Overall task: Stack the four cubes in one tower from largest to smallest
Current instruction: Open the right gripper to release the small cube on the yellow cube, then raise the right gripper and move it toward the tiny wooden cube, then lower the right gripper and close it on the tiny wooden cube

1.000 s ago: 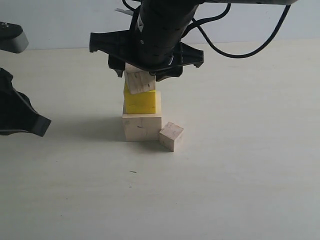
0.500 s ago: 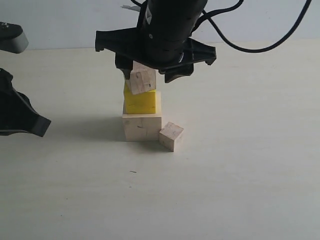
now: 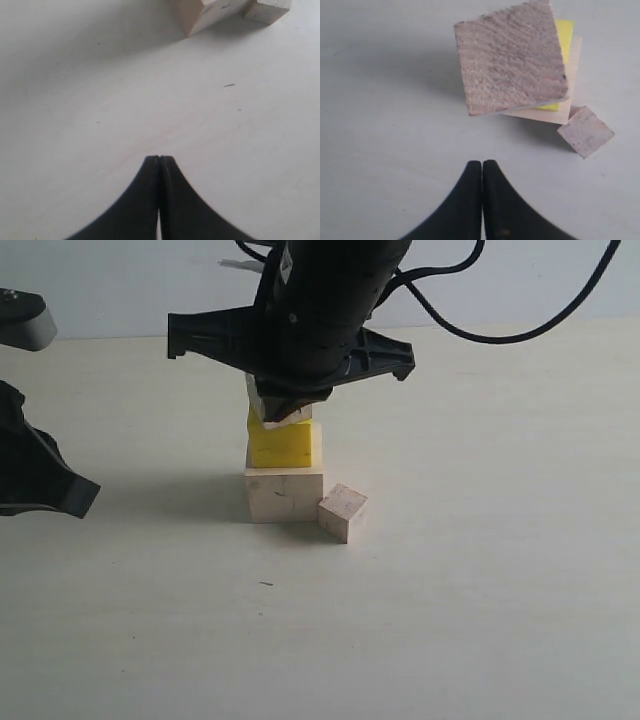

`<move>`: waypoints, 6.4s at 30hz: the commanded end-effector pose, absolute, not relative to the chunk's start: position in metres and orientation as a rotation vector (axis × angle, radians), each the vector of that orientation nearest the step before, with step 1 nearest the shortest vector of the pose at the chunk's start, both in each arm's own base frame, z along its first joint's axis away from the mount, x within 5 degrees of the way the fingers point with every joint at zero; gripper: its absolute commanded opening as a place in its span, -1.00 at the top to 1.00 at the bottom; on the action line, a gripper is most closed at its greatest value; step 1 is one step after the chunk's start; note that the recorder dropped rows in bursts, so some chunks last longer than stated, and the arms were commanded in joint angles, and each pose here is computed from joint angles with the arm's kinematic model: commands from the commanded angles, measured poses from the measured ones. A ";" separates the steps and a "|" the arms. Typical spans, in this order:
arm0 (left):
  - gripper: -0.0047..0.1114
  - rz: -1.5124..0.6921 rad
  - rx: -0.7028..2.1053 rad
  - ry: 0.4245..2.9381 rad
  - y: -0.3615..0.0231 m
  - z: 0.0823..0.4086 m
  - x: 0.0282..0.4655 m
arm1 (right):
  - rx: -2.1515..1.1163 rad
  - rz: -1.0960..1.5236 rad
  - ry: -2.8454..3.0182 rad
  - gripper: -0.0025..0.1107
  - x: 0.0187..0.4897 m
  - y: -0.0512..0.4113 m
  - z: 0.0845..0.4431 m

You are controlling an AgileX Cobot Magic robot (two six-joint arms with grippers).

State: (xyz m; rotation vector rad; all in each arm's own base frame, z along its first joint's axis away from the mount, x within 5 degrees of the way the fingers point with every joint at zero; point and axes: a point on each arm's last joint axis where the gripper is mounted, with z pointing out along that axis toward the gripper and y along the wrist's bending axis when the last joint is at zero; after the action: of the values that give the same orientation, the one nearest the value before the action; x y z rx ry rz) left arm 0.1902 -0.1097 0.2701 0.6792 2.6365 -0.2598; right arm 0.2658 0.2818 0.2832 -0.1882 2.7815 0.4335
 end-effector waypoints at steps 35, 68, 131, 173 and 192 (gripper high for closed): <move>0.92 -0.281 0.674 2.657 -0.110 0.269 0.188 | -0.277 0.378 2.756 0.96 0.281 0.294 0.253; 0.92 -0.281 0.676 2.656 -0.110 0.269 0.188 | -0.309 0.381 2.673 0.96 0.287 0.296 0.255; 0.92 -0.286 0.749 2.652 -0.111 0.269 0.186 | -1.047 0.379 2.409 0.36 0.254 0.176 0.178; 0.92 -0.335 0.751 2.633 -0.114 0.270 0.186 | -1.110 0.290 2.377 -0.34 0.268 0.180 0.145; 0.92 -0.333 0.757 2.630 -0.114 0.270 0.186 | -1.111 0.365 2.360 -0.33 0.278 0.191 0.162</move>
State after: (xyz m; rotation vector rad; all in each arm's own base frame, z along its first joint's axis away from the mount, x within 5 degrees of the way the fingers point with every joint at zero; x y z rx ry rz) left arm 0.1857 -0.1137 0.2699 0.7605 2.6412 -0.3265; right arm 0.2749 0.1906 0.1600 -1.1122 2.3700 0.3692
